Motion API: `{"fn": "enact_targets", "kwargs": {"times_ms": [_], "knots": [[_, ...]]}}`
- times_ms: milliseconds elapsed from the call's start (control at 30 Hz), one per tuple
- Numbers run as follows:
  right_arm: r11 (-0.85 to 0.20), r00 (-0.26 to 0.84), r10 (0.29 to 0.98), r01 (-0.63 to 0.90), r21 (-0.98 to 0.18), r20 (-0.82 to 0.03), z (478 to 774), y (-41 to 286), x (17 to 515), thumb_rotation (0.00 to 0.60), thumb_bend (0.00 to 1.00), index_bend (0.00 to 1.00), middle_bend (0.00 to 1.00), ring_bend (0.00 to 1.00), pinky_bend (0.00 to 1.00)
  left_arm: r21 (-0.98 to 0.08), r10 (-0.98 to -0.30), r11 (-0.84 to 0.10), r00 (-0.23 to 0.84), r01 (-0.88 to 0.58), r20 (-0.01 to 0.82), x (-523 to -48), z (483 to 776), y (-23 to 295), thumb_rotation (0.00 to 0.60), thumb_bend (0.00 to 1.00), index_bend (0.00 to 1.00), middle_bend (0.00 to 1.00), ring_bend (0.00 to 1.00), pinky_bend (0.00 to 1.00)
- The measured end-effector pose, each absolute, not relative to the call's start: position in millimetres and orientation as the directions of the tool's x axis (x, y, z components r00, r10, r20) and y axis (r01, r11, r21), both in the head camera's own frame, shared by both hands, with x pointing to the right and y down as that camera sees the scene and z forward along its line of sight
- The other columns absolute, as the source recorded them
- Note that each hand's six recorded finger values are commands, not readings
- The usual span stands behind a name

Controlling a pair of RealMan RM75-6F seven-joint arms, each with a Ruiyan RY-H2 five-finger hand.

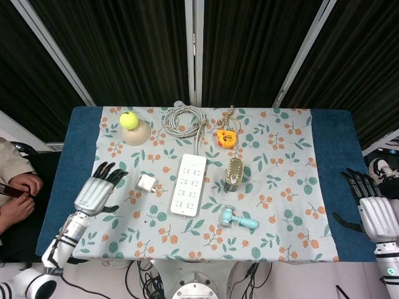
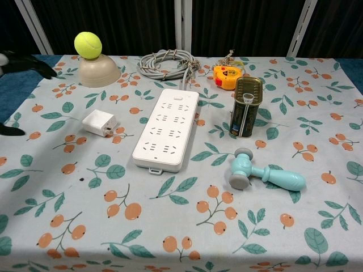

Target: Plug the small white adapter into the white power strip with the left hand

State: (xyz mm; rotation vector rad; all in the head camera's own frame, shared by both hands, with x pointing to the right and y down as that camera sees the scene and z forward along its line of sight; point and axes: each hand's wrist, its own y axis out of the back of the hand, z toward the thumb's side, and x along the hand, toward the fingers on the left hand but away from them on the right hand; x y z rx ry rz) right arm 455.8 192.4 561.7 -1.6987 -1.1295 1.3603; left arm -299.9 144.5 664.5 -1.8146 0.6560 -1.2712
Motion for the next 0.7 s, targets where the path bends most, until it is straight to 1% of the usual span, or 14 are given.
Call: {"fn": "enact_targets", "kwargs": {"times_ms": [133,300,700], "knots": [[-0.397,0.066,0.918,0.213,-0.893,-0.392,563.0,192.4,458.5,0.600,0.13,0.00,0.02,0.00,0.00,-0.810,-0.725,-0.585,0.419,0.044,0.546,-268.7,691.0,132.1,0.600,0.08,0.17,0.17,0.00,0.00],[-0.397,0.058,0.917,0.215,-0.892,-0.394,563.6,192.6,461.0,0.600,0.13,0.00,0.02,0.00,0.00,-0.771,-0.679,-0.634,0.435,0.060,0.592,-249.2,712.0,126.7,0.600,0.08,0.17,0.20,0.00,0.00],[-0.403,0.059,0.914,0.223,-0.888,-0.400,566.8,193.2,462.0,0.600,0.13,0.00,0.02,0.00,0.00,-0.749,-0.662,-0.657,0.412,0.081,0.626,-249.4,715.5,132.7,0.600,0.08,0.17,0.20,0.00,0.00]]}}
